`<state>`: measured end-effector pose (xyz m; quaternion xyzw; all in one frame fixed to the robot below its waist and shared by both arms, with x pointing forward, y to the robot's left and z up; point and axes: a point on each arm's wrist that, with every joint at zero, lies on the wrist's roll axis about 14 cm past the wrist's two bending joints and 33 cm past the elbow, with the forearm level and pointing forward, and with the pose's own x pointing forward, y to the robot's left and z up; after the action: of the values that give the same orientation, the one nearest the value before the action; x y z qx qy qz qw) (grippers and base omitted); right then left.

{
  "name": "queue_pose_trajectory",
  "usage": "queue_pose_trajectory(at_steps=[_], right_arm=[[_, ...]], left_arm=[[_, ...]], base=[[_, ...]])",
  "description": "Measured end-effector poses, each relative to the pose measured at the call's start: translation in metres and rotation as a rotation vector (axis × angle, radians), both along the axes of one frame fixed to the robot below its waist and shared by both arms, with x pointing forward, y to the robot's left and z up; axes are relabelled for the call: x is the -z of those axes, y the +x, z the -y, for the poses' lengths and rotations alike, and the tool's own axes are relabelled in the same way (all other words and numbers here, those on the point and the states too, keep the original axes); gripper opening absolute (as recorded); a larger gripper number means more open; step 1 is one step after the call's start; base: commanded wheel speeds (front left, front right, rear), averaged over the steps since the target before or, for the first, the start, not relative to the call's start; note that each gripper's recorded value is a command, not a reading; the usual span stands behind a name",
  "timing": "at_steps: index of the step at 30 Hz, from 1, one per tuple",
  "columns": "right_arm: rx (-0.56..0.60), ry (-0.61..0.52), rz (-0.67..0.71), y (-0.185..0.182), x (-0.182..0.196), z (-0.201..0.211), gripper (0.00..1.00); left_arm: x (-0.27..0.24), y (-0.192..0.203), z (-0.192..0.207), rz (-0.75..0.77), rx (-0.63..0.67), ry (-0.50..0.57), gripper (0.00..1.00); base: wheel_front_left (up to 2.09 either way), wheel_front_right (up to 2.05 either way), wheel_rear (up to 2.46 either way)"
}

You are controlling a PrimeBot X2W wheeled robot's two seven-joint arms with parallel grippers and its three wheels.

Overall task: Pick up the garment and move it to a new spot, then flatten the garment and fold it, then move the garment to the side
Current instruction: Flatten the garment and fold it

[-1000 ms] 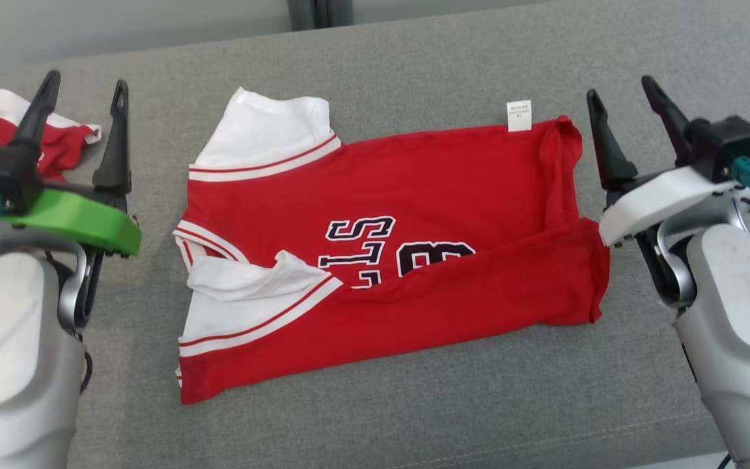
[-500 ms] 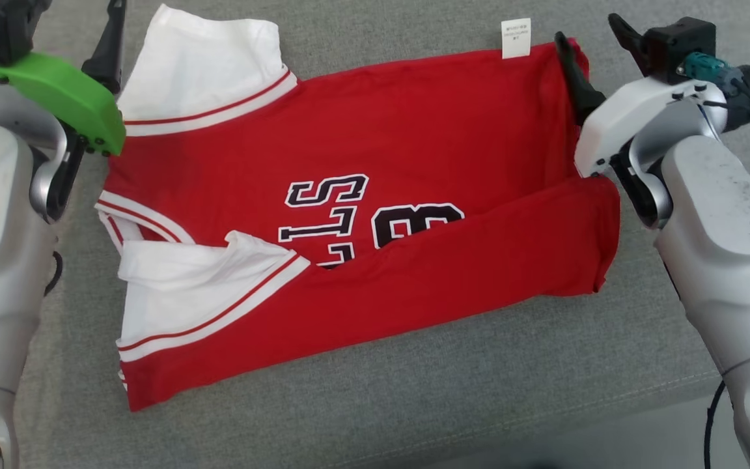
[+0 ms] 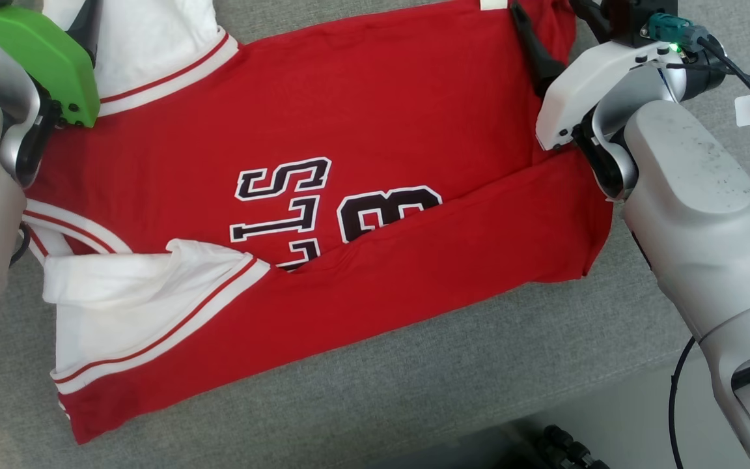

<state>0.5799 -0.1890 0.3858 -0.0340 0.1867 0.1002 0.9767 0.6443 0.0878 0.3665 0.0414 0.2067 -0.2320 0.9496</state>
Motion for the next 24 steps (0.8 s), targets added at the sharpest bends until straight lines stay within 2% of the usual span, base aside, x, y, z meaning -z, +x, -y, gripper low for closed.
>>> queue_pose_trajectory(at_steps=[8,9,10,11,12,18,24], right_arm=[[-0.001,0.008,-0.005,0.003,0.003,0.003,1.0],[0.001,0.016,-0.005,0.004,0.003,0.002,0.77],[0.002,0.02,-0.007,0.004,0.003,0.002,0.45],[0.0,0.023,-0.007,0.004,0.003,0.001,0.32],[-0.002,0.027,-0.009,0.004,0.003,0.0,0.0],[-0.004,0.04,0.005,0.006,-0.003,0.0,0.0],[-0.01,0.063,0.111,0.016,-0.033,-0.001,0.0]], left_arm=[[0.019,0.008,-0.009,-0.057,-0.026,0.034,1.0],[0.02,0.008,-0.01,-0.065,-0.035,0.033,1.0],[0.022,0.007,-0.009,-0.082,-0.043,0.023,1.0],[0.024,0.006,-0.007,-0.1,-0.048,0.013,0.4],[0.024,0.005,-0.005,-0.111,-0.046,0.009,0.0],[0.01,0.003,0.002,-0.095,-0.057,-0.07,0.0],[-0.032,0.01,-0.006,0.037,-0.092,-0.157,0.0]], base=[[0.0,0.0,0.0],[0.0,0.0,0.0],[0.0,0.0,0.0],[0.0,0.0,0.0],[0.0,0.0,0.0],[0.0,0.0,0.0],[0.0,0.0,0.0]])
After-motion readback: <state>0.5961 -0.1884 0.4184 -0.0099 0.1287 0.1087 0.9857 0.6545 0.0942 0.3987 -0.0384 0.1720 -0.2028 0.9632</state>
